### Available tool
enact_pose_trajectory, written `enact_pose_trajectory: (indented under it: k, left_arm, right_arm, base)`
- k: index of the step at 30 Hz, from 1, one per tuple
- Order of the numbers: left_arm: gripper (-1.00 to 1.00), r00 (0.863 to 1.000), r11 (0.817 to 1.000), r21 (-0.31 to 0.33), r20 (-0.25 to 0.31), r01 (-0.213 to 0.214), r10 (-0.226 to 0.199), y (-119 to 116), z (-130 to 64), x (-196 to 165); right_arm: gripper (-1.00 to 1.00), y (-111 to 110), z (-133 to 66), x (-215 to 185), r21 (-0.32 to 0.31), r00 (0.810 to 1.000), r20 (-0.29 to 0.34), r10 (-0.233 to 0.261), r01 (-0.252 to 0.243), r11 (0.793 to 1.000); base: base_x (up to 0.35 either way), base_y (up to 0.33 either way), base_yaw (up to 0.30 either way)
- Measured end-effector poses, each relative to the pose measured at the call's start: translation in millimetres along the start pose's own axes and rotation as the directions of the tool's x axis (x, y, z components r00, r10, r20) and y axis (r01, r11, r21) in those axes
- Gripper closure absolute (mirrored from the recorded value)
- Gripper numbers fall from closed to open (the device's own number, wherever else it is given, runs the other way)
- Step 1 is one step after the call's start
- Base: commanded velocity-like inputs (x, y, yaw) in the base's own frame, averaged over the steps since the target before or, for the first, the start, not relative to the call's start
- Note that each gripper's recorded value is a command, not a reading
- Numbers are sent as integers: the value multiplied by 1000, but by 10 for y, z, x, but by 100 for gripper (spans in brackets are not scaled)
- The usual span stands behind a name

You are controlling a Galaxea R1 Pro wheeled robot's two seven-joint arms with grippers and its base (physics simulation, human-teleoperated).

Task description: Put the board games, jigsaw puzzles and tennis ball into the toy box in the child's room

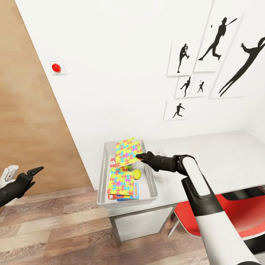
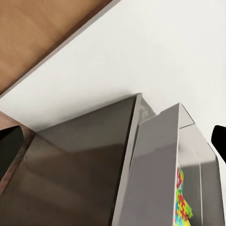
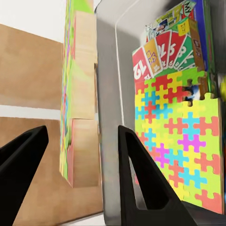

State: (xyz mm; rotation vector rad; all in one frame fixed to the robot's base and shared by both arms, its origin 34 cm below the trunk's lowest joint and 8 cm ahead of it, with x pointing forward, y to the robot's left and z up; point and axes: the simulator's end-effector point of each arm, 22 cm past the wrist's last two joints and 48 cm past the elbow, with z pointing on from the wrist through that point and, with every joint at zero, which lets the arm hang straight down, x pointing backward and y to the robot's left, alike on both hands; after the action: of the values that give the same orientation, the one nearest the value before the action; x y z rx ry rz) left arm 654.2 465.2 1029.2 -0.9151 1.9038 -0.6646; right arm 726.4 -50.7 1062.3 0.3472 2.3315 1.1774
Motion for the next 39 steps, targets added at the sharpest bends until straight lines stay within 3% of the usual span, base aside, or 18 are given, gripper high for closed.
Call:
enact_pose_trajectory:
  k: [8, 39]
  left_arm:
    - [-100, 1000, 1000, 2, 1, -1, 1, -10, 8, 5]
    - [-100, 1000, 1000, 23, -17, -13, 13, -95, 47, 81]
  right_arm:
    - [100, -206, 115, 69, 40, 999, -36, 41, -39, 998]
    - [100, -185, 185, 144, 45, 998, -66, 21, -18, 999]
  base:
    - [0, 1, 0]
    - [77, 0, 0]
